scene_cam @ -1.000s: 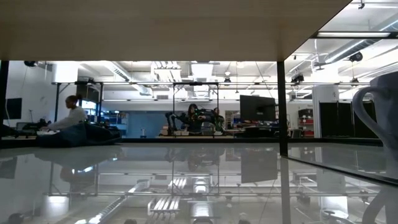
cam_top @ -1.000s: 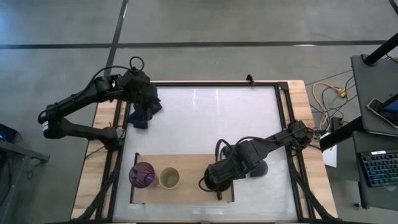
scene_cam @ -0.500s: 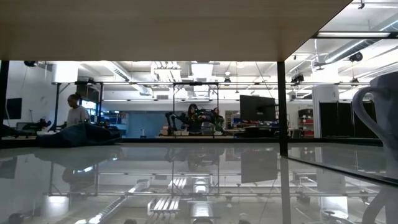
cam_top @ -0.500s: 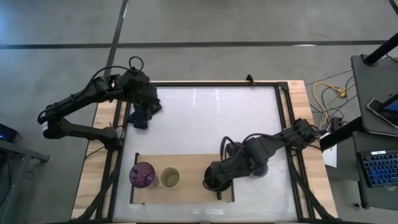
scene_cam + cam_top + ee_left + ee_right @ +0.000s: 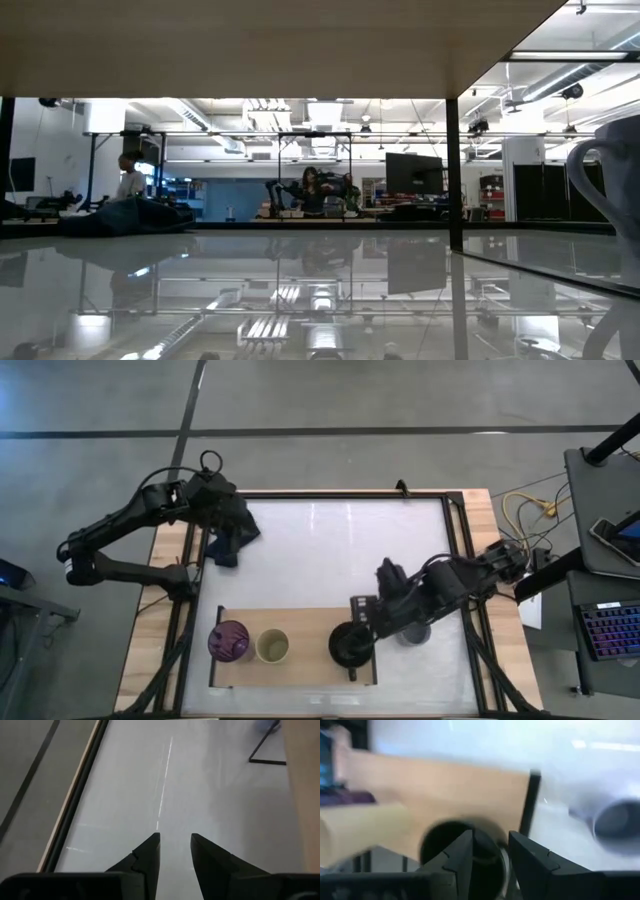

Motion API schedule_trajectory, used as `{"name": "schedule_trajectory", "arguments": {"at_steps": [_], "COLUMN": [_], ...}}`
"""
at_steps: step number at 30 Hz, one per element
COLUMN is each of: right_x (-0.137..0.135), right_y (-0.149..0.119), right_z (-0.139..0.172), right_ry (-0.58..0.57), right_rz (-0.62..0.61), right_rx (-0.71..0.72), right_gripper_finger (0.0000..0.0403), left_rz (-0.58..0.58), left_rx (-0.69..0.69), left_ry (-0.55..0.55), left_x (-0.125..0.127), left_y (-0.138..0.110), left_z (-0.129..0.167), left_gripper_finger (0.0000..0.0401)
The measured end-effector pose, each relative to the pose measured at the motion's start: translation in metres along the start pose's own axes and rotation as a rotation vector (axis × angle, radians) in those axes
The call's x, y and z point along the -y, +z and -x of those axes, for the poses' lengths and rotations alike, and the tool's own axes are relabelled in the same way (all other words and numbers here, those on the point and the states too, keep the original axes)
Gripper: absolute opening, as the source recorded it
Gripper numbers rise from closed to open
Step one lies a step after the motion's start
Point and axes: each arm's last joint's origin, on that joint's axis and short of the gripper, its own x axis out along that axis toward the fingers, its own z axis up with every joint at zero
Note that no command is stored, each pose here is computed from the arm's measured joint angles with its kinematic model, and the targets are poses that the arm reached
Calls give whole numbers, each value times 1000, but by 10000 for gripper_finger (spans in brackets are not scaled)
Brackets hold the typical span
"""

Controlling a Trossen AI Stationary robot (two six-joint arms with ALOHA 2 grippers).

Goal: Stack small to large cups/mugs on shelf
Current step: Adjust the purple cup on the shelf

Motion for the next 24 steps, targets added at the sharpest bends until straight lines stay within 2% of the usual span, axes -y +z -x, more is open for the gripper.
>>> {"name": "schedule_trajectory", "arguments": {"at_steps": [6,9,12,14,18,24], "right_x": [-2,-11,-27,-39,-56,-65], "right_y": [24,40,58,72,99,123], "right_z": [4,-2,-11,-16,-30,-71], "right_ry": [31,57,139,208,291,261], "right_rz": [79,145,225,277,352,438], "right_rx": [115,136,167,181,153,-1], "right_gripper_finger": [87,55,20,12,9,9], "left_rz": [55,68,105,127,163,275], "left_rx": [-34,-64,-73,-80,-128,-205], "left_ry": [-17,-87,-184,-213,-216,-217], "left_x": [3,7,12,14,17,25], "left_y": [-8,-14,-19,-23,-33,-63], "left_z": [7,12,16,20,27,33], "left_gripper_finger": [95,95,95,95,95,95]}}
